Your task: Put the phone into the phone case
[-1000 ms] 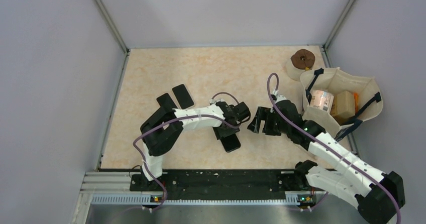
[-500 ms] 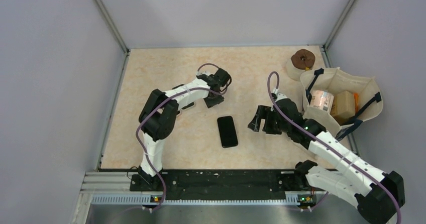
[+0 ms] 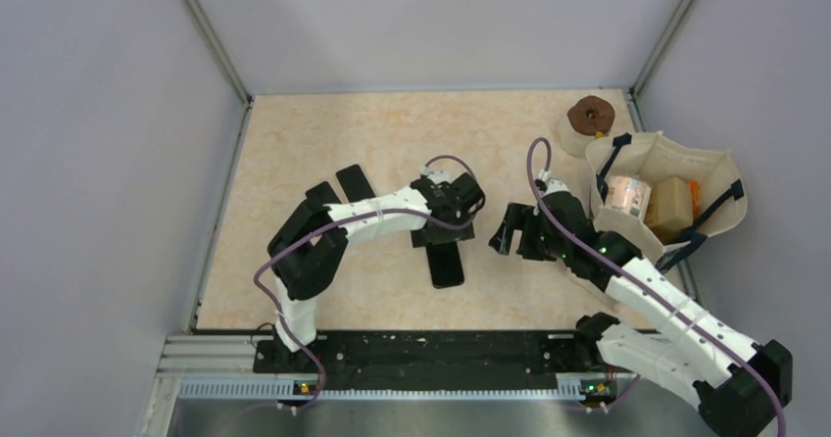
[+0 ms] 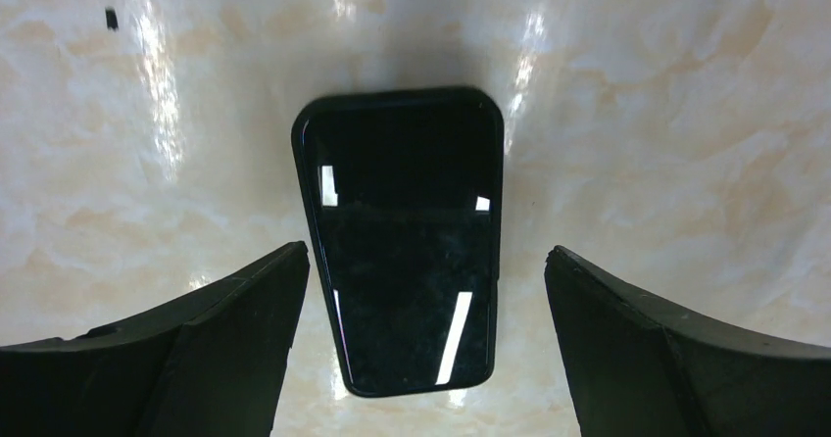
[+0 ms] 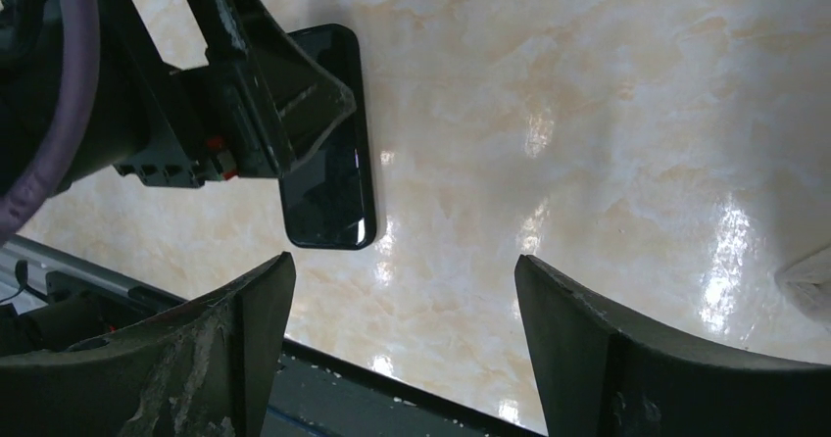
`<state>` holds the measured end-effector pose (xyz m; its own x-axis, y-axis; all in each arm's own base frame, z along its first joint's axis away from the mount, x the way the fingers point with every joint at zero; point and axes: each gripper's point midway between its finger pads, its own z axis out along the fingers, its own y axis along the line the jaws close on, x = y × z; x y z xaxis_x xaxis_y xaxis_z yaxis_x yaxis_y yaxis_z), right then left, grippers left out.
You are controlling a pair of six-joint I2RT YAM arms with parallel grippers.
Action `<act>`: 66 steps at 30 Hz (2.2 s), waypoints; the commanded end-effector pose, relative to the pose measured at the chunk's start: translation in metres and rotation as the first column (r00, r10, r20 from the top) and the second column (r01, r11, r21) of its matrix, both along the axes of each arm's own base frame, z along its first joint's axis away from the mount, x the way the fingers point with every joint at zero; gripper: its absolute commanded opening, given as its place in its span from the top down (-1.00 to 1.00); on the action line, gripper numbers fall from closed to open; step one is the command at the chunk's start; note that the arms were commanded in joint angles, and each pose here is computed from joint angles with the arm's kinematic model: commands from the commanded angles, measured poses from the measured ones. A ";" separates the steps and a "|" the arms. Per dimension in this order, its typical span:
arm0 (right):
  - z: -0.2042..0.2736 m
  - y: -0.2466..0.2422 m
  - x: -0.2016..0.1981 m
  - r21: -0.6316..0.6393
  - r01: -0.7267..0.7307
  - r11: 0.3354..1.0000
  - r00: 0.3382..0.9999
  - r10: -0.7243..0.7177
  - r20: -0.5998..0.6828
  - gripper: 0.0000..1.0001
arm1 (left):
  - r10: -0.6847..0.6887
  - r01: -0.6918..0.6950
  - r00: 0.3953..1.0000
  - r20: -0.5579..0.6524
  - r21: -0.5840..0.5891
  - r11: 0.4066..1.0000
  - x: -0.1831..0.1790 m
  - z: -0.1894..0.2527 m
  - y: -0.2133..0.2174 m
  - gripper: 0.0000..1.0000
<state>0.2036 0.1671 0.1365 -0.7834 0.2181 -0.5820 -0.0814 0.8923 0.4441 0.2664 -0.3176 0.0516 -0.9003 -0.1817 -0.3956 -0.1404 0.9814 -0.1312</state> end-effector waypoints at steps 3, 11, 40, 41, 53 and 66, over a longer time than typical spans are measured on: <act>0.029 -0.006 0.005 0.028 0.033 0.999 0.997 -0.035 0.068 -0.66 | 0.018 -0.017 0.999 -0.031 0.039 0.999 -0.030 -0.002 0.007 -0.94; 0.029 -0.007 0.003 0.033 0.036 0.999 0.997 -0.038 0.068 -0.67 | -0.023 0.025 0.998 -0.057 0.032 0.999 -0.036 -0.017 -0.012 -0.97; 0.028 0.004 0.012 0.037 0.011 0.999 0.998 -0.013 0.058 -0.65 | 0.143 -0.151 0.985 0.100 0.076 0.986 0.107 -0.013 0.058 0.06; 0.028 0.004 0.013 0.035 0.012 0.999 0.998 -0.014 0.058 -0.65 | 0.156 -0.164 0.982 0.107 0.074 0.984 0.119 -0.012 0.064 0.06; 0.026 0.008 0.019 0.029 0.014 0.999 0.999 -0.015 0.047 -0.65 | 0.248 -0.254 0.958 0.146 0.024 0.967 0.219 -0.016 0.111 0.06; 0.017 0.007 0.020 0.009 0.025 1.000 0.999 -0.026 0.025 -0.66 | 0.207 -0.206 0.968 0.143 -0.023 0.978 0.230 -0.006 0.116 -0.98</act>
<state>0.2106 0.1722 0.1354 -0.7976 0.2133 -0.5641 -0.0666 0.8985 0.4340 0.4781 -0.1988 0.0311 -0.8046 -0.3574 -0.4743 -0.3429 0.9316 -0.1203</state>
